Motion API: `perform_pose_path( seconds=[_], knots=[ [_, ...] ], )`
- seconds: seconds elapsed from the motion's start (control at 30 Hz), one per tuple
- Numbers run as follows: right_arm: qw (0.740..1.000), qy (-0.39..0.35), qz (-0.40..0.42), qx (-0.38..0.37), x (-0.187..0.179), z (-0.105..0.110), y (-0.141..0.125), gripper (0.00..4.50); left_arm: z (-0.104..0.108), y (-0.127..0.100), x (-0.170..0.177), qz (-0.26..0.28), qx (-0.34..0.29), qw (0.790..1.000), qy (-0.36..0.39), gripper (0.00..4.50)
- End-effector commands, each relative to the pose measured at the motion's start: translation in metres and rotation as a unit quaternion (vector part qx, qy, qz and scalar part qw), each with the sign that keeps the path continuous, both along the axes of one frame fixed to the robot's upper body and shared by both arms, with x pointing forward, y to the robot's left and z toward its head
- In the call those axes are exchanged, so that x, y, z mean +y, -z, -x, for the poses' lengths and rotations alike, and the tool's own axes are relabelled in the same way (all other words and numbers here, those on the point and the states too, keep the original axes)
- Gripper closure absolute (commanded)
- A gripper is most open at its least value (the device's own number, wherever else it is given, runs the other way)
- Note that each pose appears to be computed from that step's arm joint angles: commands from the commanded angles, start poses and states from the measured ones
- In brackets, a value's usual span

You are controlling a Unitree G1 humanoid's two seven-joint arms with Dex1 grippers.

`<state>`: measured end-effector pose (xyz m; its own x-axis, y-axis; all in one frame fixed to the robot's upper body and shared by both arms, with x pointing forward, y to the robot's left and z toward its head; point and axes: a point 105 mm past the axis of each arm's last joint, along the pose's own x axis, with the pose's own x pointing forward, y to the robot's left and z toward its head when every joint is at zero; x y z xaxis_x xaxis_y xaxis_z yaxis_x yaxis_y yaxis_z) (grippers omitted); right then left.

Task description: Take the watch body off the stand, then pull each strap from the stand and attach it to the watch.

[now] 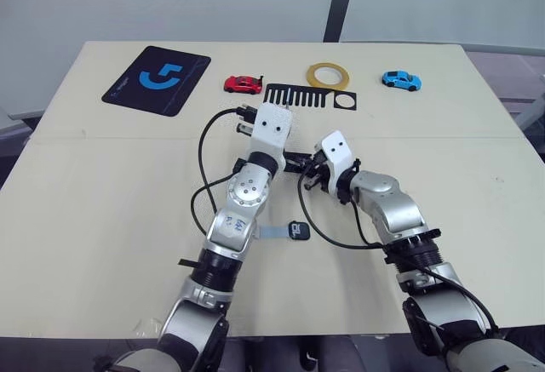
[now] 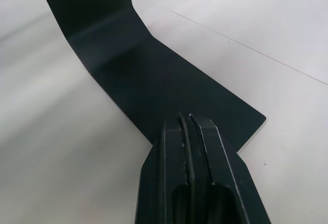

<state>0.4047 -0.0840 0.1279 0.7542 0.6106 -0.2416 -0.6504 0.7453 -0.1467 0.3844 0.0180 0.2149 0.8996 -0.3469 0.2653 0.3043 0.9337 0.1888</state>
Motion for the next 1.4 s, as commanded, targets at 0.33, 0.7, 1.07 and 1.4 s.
perform_pose_path(
  seconds=[0.33, 0.7, 1.07, 1.4],
  knots=[
    [1.000, 0.007, 0.009, 0.022, -0.004, 0.001, 0.013, 4.50, 0.017, -0.017, -0.004, -0.002, -0.057, 0.998, 0.023, 4.41],
    [1.000, 0.005, 0.011, 0.023, -0.003, 0.000, 0.014, 4.50, 0.033, -0.013, 0.001, -0.005, -0.063, 0.996, 0.055, 4.41],
    [1.000, -0.001, 0.005, 0.006, -0.003, -0.002, 0.006, 4.50, 0.050, -0.013, 0.014, 0.001, -0.041, 0.988, 0.151, 4.41],
    [0.991, -0.042, -0.047, -0.119, -0.006, 0.022, -0.052, 4.50, 0.082, -0.016, 0.049, -0.019, 0.047, 0.931, 0.362, 4.41]
  ],
)
